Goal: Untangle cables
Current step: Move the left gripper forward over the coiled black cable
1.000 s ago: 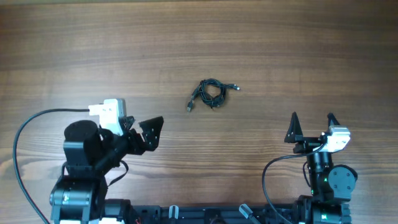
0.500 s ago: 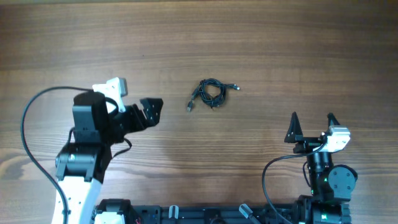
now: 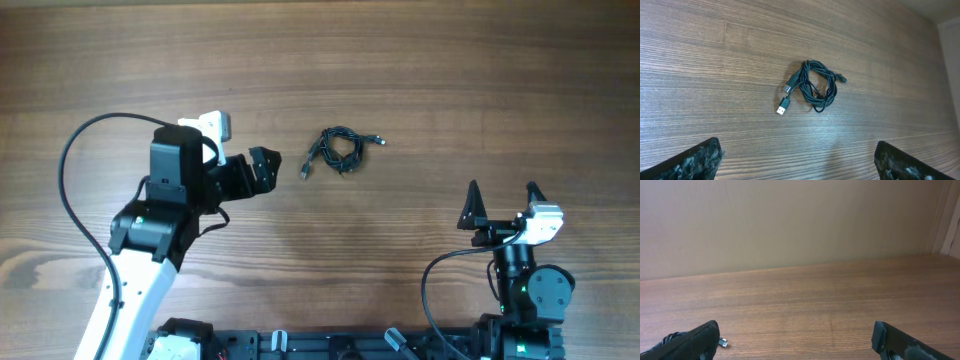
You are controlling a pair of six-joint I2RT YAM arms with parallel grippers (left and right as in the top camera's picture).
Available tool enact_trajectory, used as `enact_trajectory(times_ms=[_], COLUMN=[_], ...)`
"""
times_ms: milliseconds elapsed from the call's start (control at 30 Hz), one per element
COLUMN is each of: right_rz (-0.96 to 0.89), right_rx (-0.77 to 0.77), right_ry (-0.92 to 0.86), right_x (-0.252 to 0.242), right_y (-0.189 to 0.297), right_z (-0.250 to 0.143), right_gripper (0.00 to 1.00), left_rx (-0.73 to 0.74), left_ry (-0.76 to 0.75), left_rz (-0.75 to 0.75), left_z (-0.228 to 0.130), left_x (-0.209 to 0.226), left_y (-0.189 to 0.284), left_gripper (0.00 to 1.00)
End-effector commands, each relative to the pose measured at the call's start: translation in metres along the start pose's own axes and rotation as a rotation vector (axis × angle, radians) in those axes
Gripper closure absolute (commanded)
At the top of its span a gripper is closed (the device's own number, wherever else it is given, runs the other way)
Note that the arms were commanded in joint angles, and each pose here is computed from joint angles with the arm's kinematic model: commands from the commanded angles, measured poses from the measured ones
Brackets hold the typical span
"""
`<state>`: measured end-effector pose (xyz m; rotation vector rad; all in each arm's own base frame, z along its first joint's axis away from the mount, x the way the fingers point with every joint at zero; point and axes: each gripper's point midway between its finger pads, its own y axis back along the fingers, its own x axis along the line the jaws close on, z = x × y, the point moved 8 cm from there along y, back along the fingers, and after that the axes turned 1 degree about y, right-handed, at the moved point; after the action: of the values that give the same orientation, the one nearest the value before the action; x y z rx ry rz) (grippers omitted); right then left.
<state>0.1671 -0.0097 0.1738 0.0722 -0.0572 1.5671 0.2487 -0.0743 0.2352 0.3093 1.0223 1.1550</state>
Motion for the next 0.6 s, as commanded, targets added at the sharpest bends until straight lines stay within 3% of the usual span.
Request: enact_trajectory(times_ms=[0,167,400,567], right_rz=[0.005,0.005,0.005,0.005], right_rx=[-0.004,-0.004,-0.004,-0.004], right_ry=[0.019,0.019,0.019,0.018], right_x=[0.001,0.001,0.001,0.001], right_y=[0.0,0.0,0.0,0.0], right_z=[0.0,0.0,0.0,0.0], right_gripper=[0.0,0.0,0.0,0.0], left_rx=[-0.038,-0.069,-0.079,-0.018], left_ry=[0.004,0.036,-0.062,-0.122], left_rz=[-0.003,0.0,-0.054,-0.095], left_z=[0.009,0.016,0.019,0.003], left_x=[-0.005,-0.006,-0.03,-0.05], left_y=[0.001,-0.005,-0.047,-0.085], left_gripper=[0.0,0.08,0.23,0.21])
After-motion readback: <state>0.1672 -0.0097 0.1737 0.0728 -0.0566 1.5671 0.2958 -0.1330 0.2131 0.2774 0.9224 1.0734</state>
